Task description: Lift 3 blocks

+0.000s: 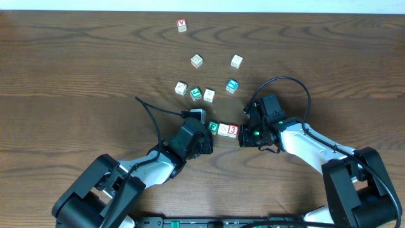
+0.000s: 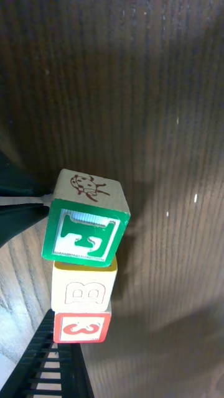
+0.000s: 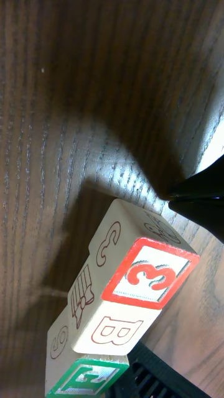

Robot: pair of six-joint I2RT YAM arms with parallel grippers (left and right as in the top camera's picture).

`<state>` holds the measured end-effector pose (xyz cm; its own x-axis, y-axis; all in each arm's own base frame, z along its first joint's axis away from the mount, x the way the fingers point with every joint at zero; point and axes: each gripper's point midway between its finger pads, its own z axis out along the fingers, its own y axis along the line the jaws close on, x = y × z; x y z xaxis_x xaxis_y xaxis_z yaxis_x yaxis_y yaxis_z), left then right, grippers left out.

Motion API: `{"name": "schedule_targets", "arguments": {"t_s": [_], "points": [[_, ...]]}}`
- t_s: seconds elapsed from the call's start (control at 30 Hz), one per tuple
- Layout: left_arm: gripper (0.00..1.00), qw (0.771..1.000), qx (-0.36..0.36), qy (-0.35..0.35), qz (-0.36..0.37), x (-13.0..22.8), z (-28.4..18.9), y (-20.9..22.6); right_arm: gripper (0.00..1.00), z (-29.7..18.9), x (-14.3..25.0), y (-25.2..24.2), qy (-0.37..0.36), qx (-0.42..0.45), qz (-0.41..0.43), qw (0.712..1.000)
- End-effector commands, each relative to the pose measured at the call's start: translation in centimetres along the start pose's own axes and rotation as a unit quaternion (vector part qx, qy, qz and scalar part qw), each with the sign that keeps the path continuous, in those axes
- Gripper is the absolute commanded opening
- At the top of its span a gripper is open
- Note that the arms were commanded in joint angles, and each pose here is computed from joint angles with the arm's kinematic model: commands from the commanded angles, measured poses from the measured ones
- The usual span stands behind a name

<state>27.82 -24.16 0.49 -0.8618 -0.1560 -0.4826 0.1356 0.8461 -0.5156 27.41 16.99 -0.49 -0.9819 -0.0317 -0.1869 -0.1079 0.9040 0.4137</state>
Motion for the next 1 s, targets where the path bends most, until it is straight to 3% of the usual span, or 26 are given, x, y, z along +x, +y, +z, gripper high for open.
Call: {"name": "schedule_targets", "arguments": {"t_s": [0.0, 0.4, 0.77, 0.97], "points": [[0.08, 1.0, -0.004, -0.002, -0.001, 0.1, 0.2, 0.4, 0.01, 0.8, 1.1, -2.0, 0.01, 0.046, 0.009, 0.999], [0.07, 1.0, 0.0, 0.002, 0.002, 0.3, 0.2, 0.3, 0.01, 0.7, 1.1, -2.0, 0.01, 0.049, 0.011, 0.999], [0.07, 0.993, 0.001, 0.116, 0.011, 5.2, -0.4, 1.0, 0.01, 0.5, 1.1, -3.8, -0.002, 0.099, 0.056, 0.994], [0.07, 0.99, -0.032, 0.135, -0.003, 5.8, -0.8, 3.1, 0.01, 0.5, 1.1, -3.8, -0.004, 0.099, 0.078, 0.992]]}}
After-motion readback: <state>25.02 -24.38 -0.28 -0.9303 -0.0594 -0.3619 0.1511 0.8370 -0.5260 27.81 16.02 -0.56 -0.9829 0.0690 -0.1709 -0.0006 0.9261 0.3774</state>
